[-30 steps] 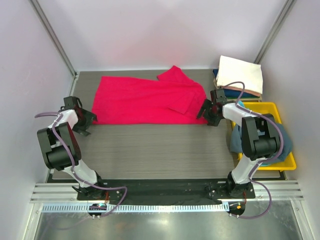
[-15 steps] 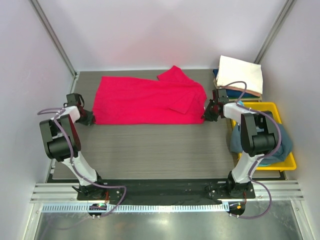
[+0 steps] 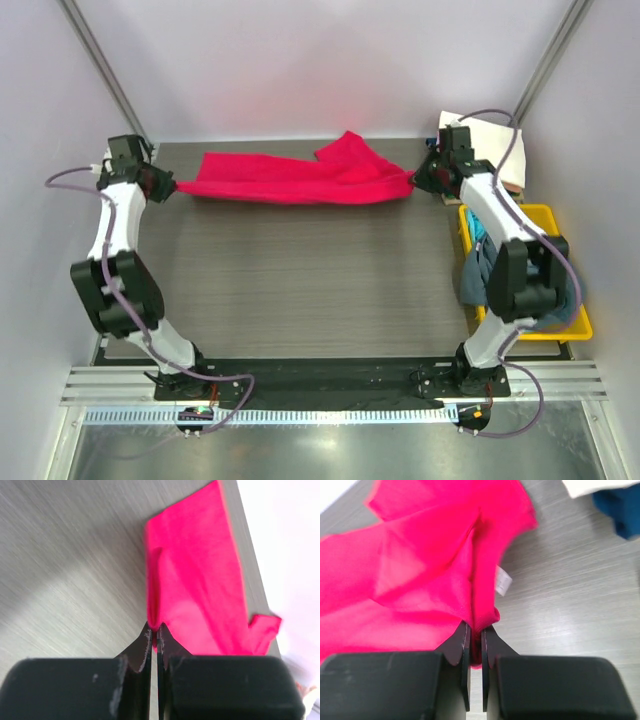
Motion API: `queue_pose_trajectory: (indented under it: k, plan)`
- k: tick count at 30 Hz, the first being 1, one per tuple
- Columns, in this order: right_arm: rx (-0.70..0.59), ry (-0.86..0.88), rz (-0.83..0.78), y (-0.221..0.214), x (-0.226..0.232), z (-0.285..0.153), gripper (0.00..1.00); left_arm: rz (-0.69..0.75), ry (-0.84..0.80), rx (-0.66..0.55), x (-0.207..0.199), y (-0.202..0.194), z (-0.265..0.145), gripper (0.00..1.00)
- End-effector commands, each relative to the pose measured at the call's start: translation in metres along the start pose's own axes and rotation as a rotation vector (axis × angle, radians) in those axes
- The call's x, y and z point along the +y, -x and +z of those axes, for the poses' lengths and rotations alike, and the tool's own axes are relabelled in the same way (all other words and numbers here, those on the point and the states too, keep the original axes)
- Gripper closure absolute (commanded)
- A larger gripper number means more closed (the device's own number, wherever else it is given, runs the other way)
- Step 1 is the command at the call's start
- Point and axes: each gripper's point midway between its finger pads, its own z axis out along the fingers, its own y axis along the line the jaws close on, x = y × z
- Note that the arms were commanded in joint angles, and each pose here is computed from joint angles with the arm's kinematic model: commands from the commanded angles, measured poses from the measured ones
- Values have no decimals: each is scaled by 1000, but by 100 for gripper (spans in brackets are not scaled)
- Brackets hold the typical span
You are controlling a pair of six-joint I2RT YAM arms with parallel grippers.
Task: Fold and stack the t-shirts
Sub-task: Fold the tshirt
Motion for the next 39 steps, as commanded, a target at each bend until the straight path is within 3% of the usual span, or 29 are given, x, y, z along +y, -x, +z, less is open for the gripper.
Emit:
queue_pose_trajectory:
  k: [1,7,11,16,17,19,20,21,22,23,25,32,35,36,39]
  plan:
    - [37,-91,8,-31,-34,-31,99,33,75,14,41,-17,-38,100]
    - [155,-164,60,-124,-90,-41,99,-17,184,121,136,-84,-43,100]
    - [158,-240,91,-157,-122,-58,99,-64,247,146,180,-105,-56,100]
    - [167,-250,165,-189,-138,-79,94,-95,265,137,198,-113,-85,96]
    - [167,-251,177,-193,-140,-82,91,-97,272,131,201,-112,-89,95]
    - [147,-234,216,-198,-140,-90,71,-111,284,126,206,-115,-101,88]
    - [148,-232,226,-201,-140,-95,50,-124,291,124,210,-115,-105,83]
    - [142,-230,237,-201,-140,-98,40,-130,289,127,211,-117,-108,77]
    - [130,-219,249,-200,-138,-106,34,-133,277,133,209,-119,-114,59]
    - [123,-215,248,-198,-137,-110,29,-130,260,135,206,-118,-117,49]
    - [77,-201,244,-183,-131,-122,26,-132,220,151,195,-118,-127,35]
    - [-96,54,104,-101,-58,-172,24,28,-5,106,141,-85,-154,27]
    - [-112,81,-7,-57,-27,-168,23,176,41,124,142,-83,-153,23]
    - [-68,43,-30,-52,-25,-146,23,220,81,102,145,-79,-150,22]
    - [-100,82,-116,-9,11,-128,23,283,100,96,144,-85,-142,23]
